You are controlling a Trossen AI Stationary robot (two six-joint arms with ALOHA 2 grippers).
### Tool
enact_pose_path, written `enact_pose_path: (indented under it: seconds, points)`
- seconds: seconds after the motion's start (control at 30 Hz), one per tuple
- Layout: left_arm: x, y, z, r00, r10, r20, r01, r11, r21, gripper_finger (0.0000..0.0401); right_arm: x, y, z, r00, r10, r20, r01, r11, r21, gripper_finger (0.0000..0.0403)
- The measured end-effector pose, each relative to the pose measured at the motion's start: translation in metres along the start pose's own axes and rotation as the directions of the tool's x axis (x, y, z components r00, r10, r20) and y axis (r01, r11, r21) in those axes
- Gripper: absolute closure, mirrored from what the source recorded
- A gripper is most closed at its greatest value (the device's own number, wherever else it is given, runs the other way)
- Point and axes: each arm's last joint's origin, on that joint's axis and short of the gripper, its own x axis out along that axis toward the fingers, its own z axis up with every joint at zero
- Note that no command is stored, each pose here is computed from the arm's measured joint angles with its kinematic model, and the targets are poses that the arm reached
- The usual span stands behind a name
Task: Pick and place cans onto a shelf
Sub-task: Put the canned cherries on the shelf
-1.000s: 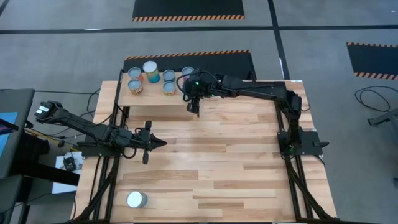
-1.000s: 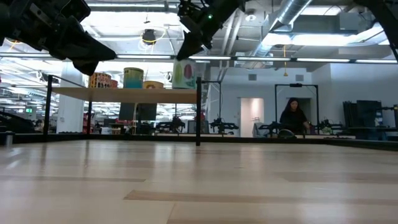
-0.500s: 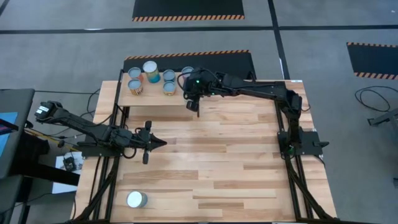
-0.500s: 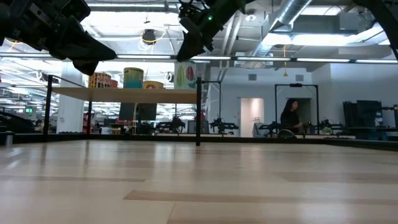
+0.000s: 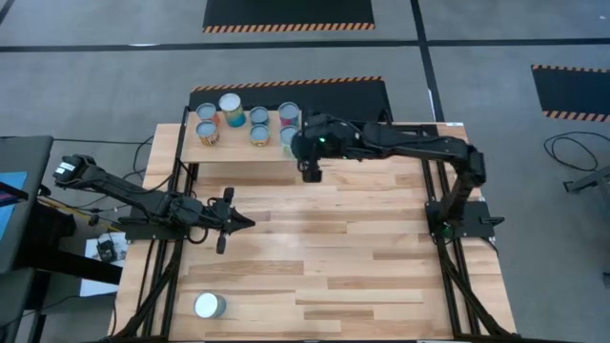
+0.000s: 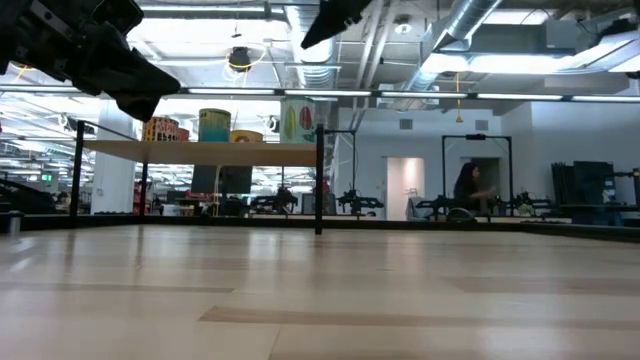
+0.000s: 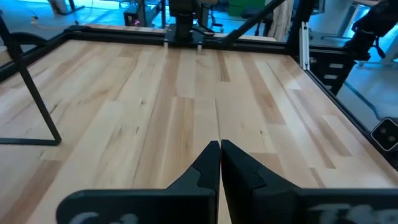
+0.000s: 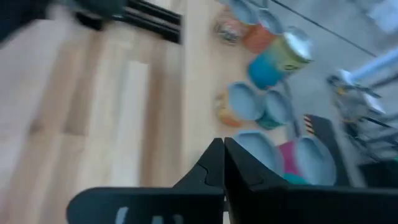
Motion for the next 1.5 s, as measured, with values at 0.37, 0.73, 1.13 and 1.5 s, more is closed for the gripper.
enact_pose_path:
  seconds: [0.37,0.73,1.13,1.5]
  points:
    - [0.0,-0.001,0.002,1.0,-0.002,-0.02,0.002,1.0,-0.011,0.0401,0.004,0.055,-0.097,0.964,0.017,0.264,-0.063,0.984,0.167,0.0393]
    - [0.011,-0.023,0.056,0.92,-0.028,-0.39,0.006,0.998,-0.058,0.0401,-0.024,0.128,-0.191,0.874,-0.066,0.482,-0.103,0.943,0.316,0.0395]
    - [0.015,-0.111,0.094,0.604,-0.081,-0.793,-0.061,0.987,-0.147,0.0387,-0.04,0.167,-0.225,0.876,-0.03,0.482,-0.138,0.941,0.309,0.0394]
    - [0.026,-0.188,0.075,0.39,-0.18,-0.903,-0.212,0.937,-0.278,0.0286,-0.048,0.18,-0.223,0.851,0.02,0.525,-0.192,0.942,0.276,0.0393]
